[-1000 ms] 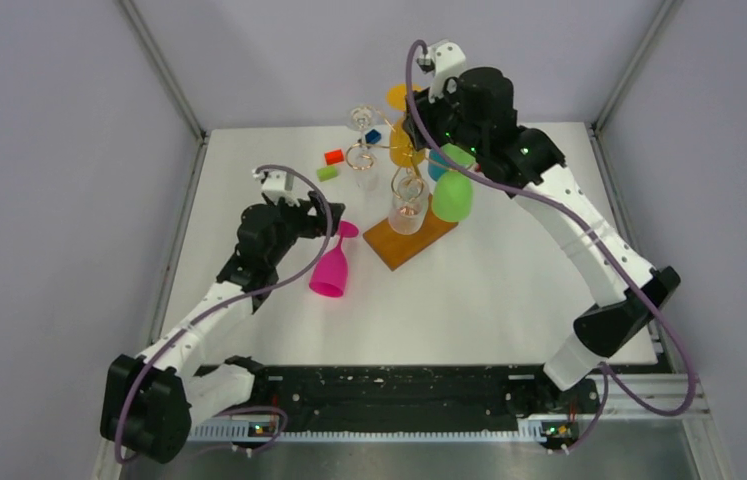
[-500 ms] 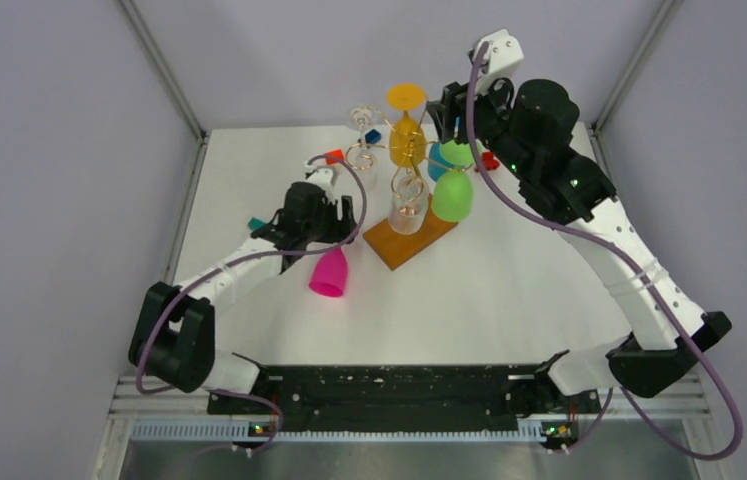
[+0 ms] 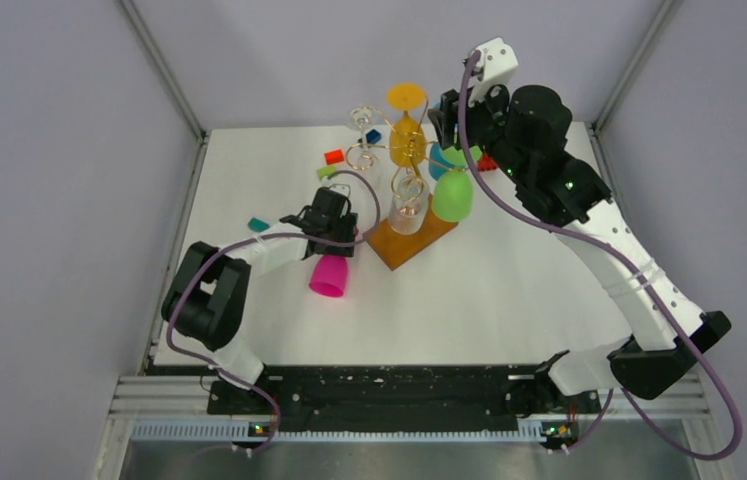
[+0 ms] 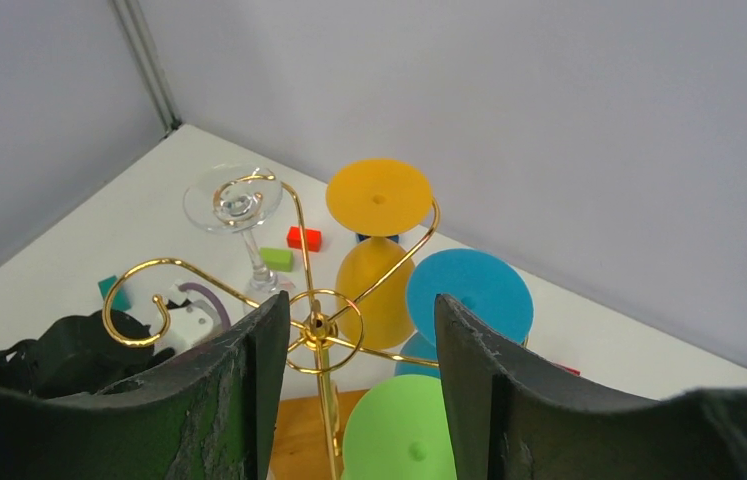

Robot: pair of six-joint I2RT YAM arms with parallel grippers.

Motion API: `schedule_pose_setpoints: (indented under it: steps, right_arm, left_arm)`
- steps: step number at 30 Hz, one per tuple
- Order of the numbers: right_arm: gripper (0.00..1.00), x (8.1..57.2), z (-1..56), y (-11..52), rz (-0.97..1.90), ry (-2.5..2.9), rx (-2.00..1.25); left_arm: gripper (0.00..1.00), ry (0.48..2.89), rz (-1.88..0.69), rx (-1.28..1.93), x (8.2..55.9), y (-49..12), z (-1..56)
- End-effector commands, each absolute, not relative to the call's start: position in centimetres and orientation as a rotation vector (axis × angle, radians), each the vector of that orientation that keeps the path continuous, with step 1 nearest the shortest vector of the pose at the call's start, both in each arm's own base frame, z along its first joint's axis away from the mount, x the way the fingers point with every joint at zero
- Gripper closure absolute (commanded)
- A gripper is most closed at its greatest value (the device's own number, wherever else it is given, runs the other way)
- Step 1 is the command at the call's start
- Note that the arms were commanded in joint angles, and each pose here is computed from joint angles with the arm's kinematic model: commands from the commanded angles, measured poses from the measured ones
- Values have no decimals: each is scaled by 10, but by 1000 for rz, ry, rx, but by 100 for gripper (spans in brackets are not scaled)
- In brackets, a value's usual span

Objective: Place the wine glass upside down on the wine glass rack
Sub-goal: Pick up the wine glass at the center of the board.

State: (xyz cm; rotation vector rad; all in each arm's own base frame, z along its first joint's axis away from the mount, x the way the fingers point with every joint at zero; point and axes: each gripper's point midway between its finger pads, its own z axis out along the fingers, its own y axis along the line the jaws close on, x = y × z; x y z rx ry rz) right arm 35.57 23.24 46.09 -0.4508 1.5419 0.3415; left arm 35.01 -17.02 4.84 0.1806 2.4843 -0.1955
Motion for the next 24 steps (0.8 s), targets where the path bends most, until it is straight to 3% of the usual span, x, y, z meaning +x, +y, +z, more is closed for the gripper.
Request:
schedule_pose_setpoints:
  steps: [1,6,13,15,24]
  right_arm:
    - [45,347,481,226,343,1481,-430]
    - [46,347,480,226,341,1482,-430]
    - [45,347,480,227,344,1481,-433]
    - [46,347,480,227,348,1480,-432]
    - [45,339,489,228,361,1415,-467]
  left_arm:
    - [38,2461,-103,197,364,-170,49]
    - [47,2460,-98,209,366,-175,45]
    - [84,2454,-78,221,360,-171,49]
    - [98,2452,-86,220,354,-169,52]
    - [100,2313,-210,106,318,-155,115]
